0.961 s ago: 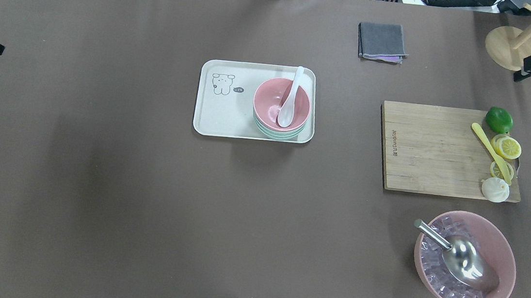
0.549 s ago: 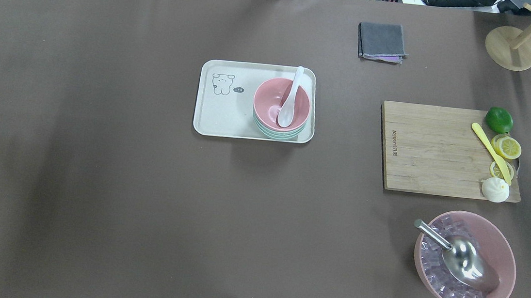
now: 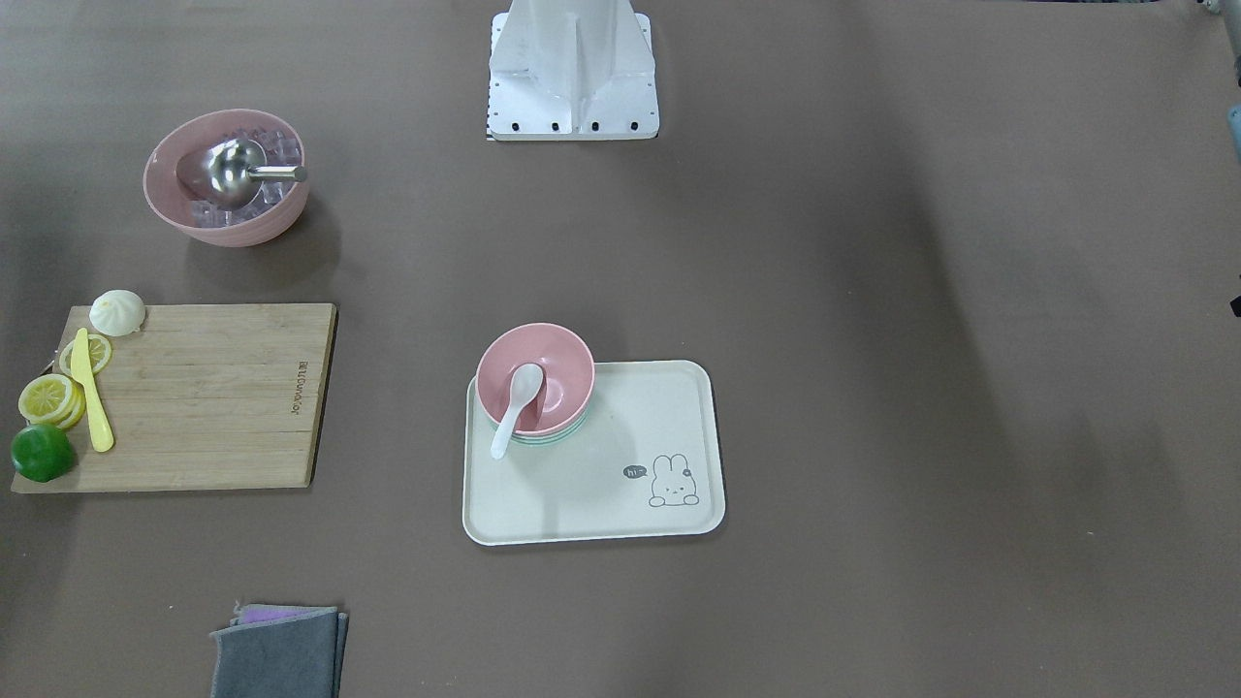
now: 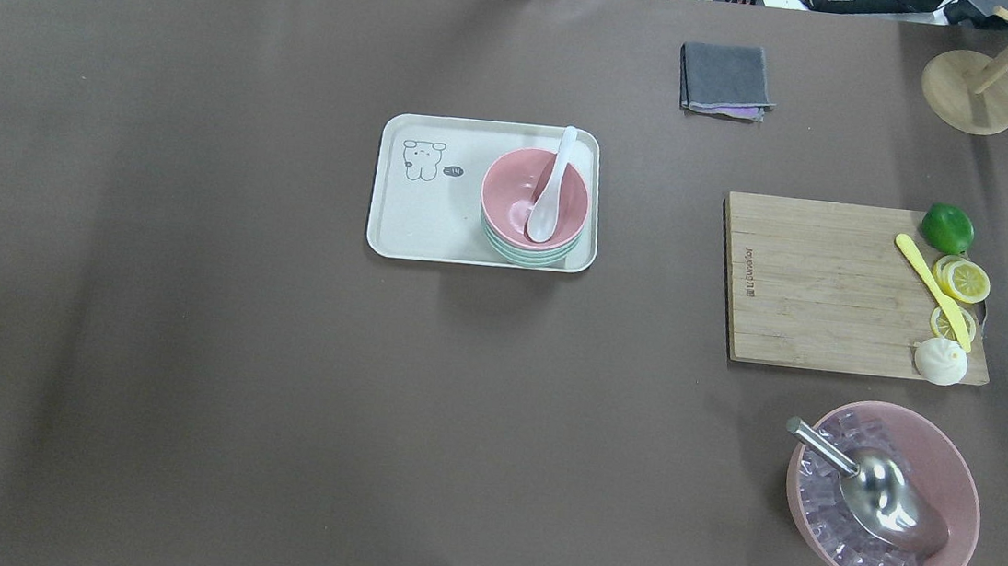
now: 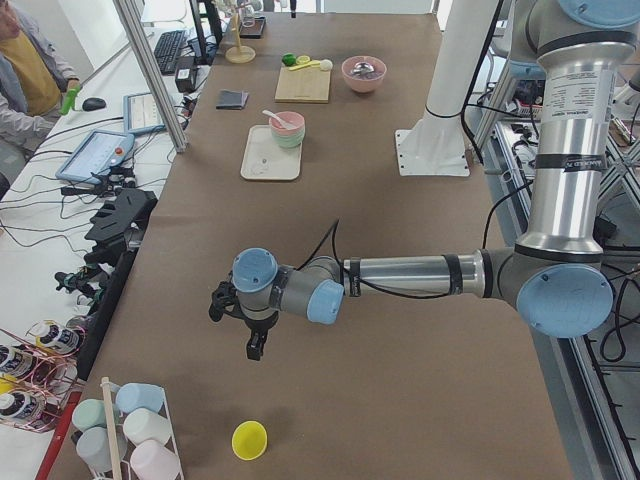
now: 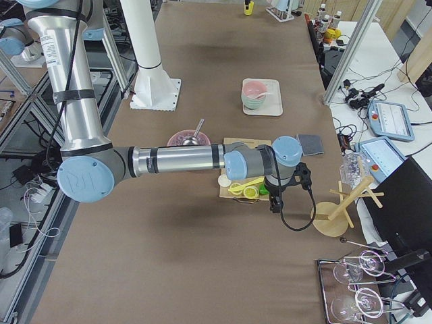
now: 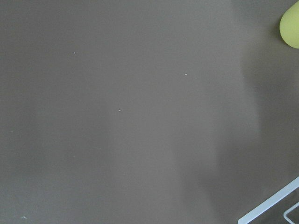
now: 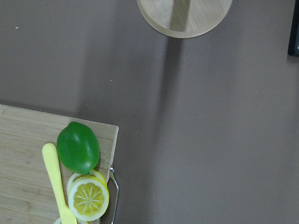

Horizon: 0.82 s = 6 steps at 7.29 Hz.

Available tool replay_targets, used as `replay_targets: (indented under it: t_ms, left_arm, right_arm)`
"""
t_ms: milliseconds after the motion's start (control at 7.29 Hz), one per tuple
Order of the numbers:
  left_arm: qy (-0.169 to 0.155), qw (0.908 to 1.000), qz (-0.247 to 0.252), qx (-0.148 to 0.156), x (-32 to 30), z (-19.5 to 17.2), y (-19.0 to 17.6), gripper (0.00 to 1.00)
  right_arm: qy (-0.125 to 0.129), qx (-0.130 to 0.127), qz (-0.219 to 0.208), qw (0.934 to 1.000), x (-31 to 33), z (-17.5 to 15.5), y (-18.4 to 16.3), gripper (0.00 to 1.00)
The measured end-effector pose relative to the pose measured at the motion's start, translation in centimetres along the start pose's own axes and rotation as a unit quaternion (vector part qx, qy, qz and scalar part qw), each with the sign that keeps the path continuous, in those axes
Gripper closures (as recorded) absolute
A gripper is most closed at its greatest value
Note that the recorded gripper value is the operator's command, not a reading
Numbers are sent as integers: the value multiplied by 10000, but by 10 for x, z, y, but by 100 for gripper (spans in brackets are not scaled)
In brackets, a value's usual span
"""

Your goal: Stack pink bowl on green and place spoon

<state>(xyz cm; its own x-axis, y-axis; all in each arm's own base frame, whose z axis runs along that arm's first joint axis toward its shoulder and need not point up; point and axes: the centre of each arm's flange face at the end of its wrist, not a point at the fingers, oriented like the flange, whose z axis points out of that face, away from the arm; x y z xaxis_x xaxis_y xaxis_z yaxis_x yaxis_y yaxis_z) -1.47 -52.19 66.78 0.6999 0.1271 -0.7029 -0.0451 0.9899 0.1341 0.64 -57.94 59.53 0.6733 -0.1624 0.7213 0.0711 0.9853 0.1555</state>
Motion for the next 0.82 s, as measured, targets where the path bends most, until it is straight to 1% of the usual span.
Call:
replay_targets:
  t_ms: [275, 824]
  left_arm:
    - [91, 9999, -82, -63, -1, -5, 0, 1]
    - [119, 9999, -24, 25, 9, -15, 0, 1]
  right_arm:
    - [7, 2, 10, 10000, 0, 1, -1, 0]
    - [-1, 31, -10, 10000, -3, -1, -2, 0]
